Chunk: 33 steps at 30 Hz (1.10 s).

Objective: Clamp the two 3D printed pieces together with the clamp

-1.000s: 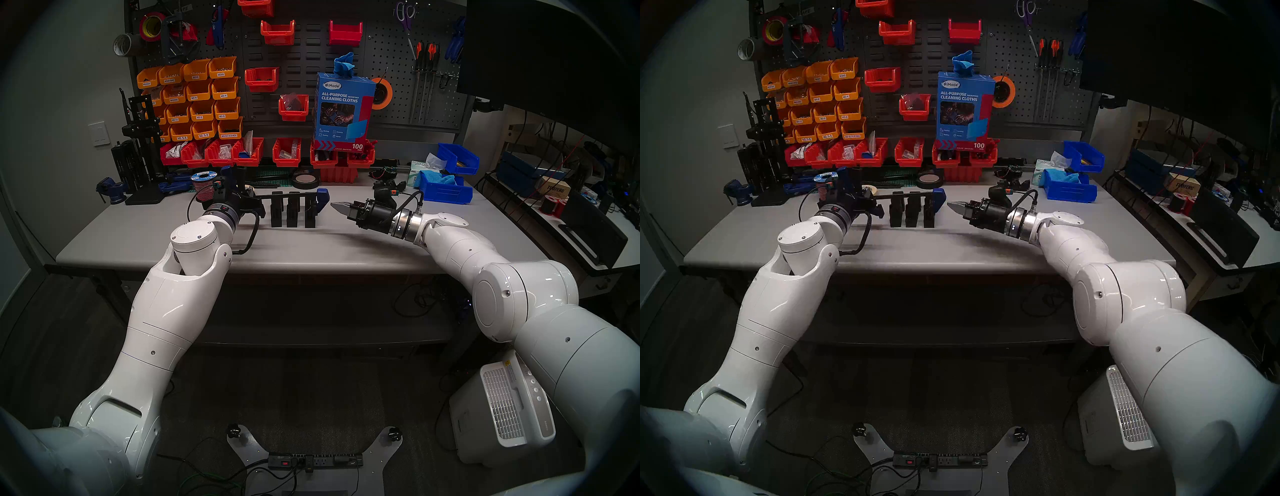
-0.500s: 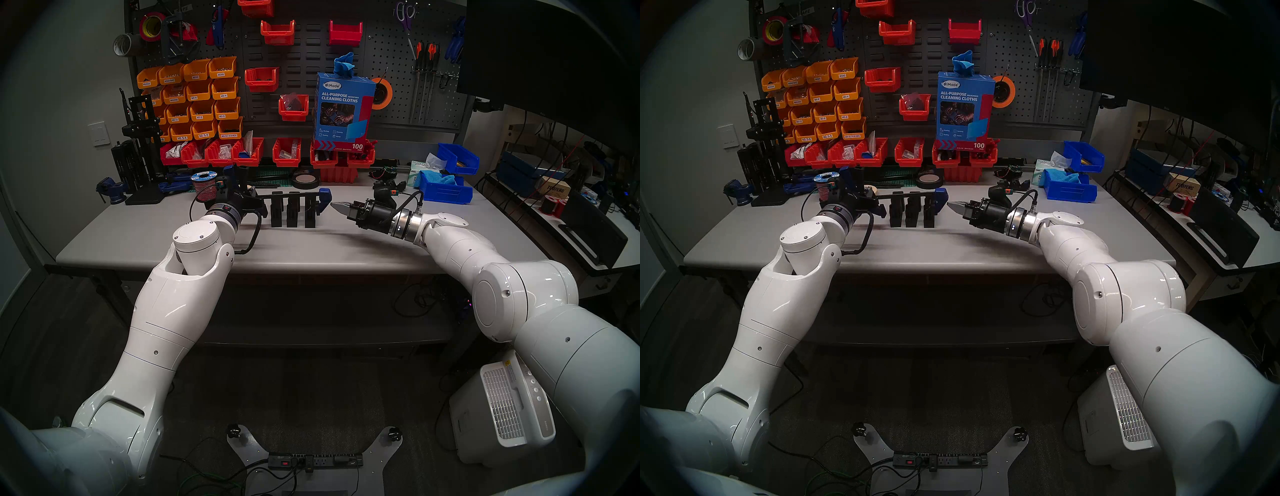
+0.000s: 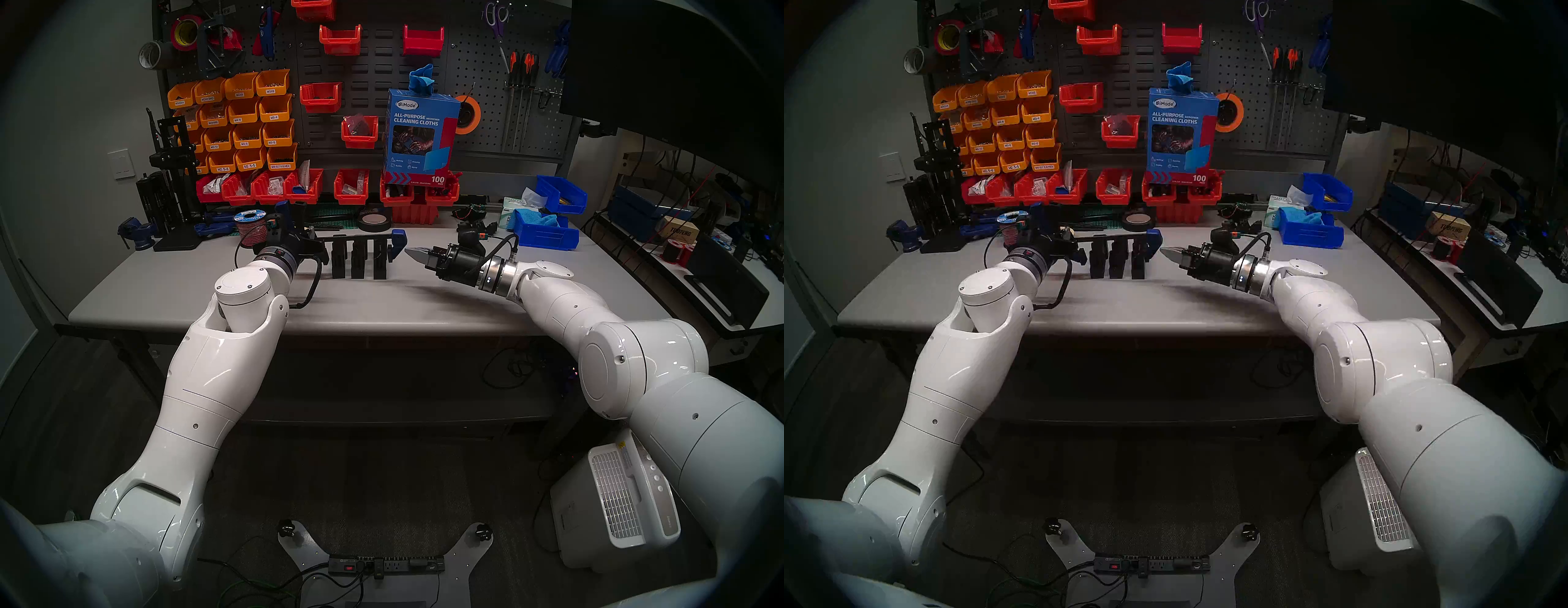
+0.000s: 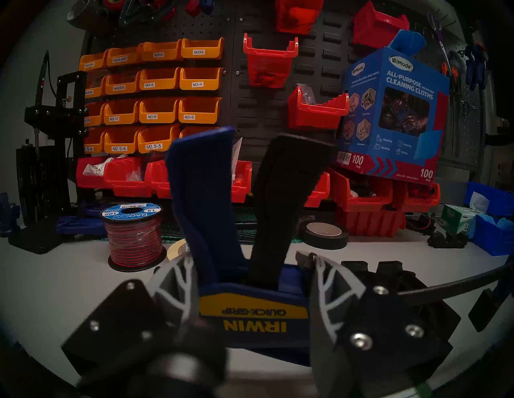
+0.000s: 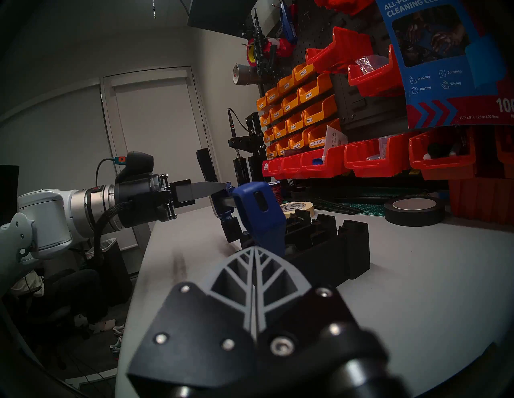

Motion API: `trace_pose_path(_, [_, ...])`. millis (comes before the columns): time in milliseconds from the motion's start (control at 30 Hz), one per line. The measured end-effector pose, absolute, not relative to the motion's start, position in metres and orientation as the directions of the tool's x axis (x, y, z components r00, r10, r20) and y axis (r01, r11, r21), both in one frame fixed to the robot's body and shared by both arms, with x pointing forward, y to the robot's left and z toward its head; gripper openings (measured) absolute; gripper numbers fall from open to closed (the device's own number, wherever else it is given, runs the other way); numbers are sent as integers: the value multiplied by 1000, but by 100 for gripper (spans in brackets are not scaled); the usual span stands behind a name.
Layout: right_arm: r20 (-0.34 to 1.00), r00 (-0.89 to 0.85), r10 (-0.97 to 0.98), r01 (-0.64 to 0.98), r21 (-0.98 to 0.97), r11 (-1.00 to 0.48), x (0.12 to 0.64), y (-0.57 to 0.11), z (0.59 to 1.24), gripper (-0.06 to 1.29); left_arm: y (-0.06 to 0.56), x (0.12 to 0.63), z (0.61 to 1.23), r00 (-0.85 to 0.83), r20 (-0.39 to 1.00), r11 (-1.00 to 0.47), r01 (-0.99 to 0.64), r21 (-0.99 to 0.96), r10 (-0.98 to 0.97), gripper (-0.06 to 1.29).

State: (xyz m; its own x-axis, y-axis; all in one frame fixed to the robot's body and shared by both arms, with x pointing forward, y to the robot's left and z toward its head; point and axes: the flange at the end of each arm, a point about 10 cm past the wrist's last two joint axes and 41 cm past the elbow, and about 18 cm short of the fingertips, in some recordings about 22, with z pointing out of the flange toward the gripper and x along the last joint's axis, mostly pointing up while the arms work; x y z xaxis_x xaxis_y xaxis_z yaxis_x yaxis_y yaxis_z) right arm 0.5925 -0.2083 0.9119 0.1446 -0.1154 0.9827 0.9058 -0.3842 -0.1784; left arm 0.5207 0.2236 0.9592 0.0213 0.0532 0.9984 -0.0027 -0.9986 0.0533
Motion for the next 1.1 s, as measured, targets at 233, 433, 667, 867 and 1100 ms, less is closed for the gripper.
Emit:
trace_pose_path(233, [983,145,-115,906,-179,-384,592,-208,912,-4,224,528,961,21,999,-999,1,50,50,55])
trace_pose_path(433, [983,145,-116,906,-179,-384,592,-208,912,-4,222,534,962,19,999,-999,-1,47,47,55])
trace_pose_path(667, [983,145,-116,906,-179,-384,592,-208,912,-4,219,540,964,16,999,-999,-11,44,44,55])
trace_pose_path(867, [983,145,-116,906,-179,-384,592,-208,912,-4,218,543,964,14,999,-999,-17,42,42,55])
trace_pose_path(1100, [983,145,-116,906,-179,-384,592,-208,912,-4,217,546,964,11,999,-999,-22,39,38,55])
